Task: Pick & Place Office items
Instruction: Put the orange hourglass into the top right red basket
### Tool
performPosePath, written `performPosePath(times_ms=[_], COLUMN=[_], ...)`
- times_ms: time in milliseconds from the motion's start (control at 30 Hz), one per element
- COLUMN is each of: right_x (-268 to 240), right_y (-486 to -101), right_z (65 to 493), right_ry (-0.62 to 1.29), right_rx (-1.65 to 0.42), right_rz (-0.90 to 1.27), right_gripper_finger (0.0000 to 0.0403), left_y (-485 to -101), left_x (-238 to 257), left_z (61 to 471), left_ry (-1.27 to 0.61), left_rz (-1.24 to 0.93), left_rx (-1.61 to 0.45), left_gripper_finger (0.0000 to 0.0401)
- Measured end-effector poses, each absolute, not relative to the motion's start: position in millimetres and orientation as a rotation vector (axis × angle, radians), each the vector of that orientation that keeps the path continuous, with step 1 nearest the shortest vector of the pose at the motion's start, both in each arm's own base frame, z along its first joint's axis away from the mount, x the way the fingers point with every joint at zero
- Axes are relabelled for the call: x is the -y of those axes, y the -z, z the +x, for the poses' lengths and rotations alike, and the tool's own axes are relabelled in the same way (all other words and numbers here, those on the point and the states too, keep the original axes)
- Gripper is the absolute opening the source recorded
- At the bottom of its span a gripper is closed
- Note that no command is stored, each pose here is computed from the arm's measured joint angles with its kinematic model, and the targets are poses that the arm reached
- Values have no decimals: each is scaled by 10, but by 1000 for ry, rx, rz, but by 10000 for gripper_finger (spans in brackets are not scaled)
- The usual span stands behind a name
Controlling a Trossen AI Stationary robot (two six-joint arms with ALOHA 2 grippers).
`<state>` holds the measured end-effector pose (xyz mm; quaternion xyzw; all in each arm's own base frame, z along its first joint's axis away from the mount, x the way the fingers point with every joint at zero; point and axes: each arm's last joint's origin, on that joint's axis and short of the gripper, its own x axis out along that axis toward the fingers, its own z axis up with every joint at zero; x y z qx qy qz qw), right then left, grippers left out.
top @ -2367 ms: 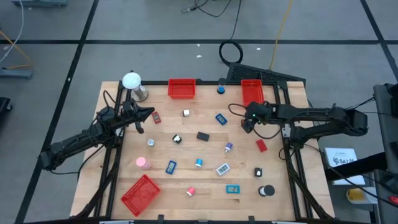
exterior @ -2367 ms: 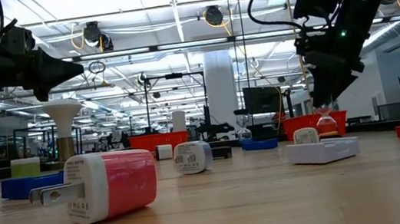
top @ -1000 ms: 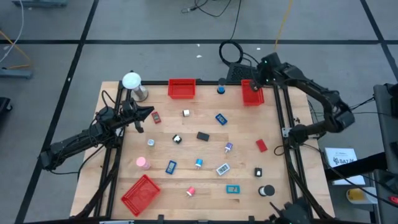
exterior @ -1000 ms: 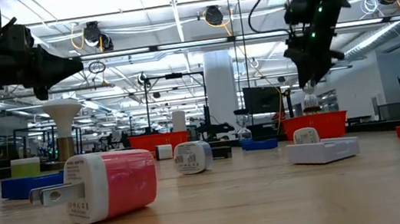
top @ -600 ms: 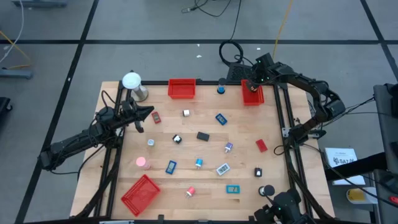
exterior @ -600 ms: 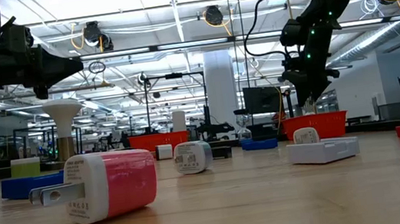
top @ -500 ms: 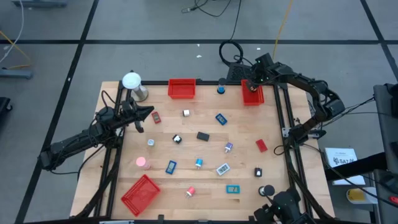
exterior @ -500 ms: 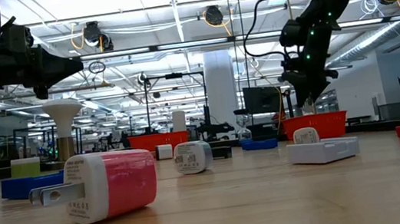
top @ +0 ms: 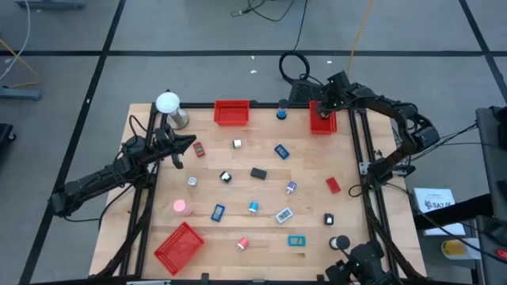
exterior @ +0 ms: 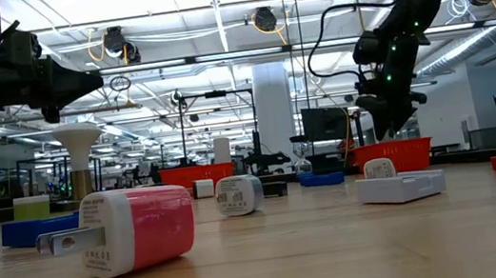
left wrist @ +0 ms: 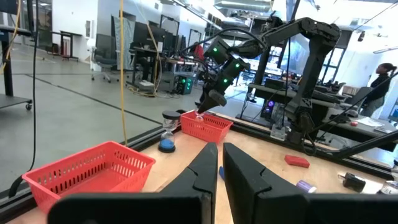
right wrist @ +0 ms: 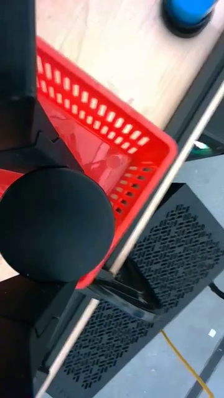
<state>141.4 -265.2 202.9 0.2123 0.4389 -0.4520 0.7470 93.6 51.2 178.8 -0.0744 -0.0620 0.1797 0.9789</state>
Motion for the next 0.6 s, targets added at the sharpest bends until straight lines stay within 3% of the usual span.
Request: performPosePath(times_ms=[333,600], right_x=[2644,2423], right_y=[-2125,-2619], right_z=[1416,1287], right_ry=[1017,1076], right_rx=[-912,-775], right_rz=[421,296], right_gripper_finger=[256,265], left_y=[-1789,-1866], left_x=[-512,-504], left_z=[936,927], left_ry=[-361,-339], left_rz=[-157,-206], left_rx=[127,217], left_gripper_finger=[26,26])
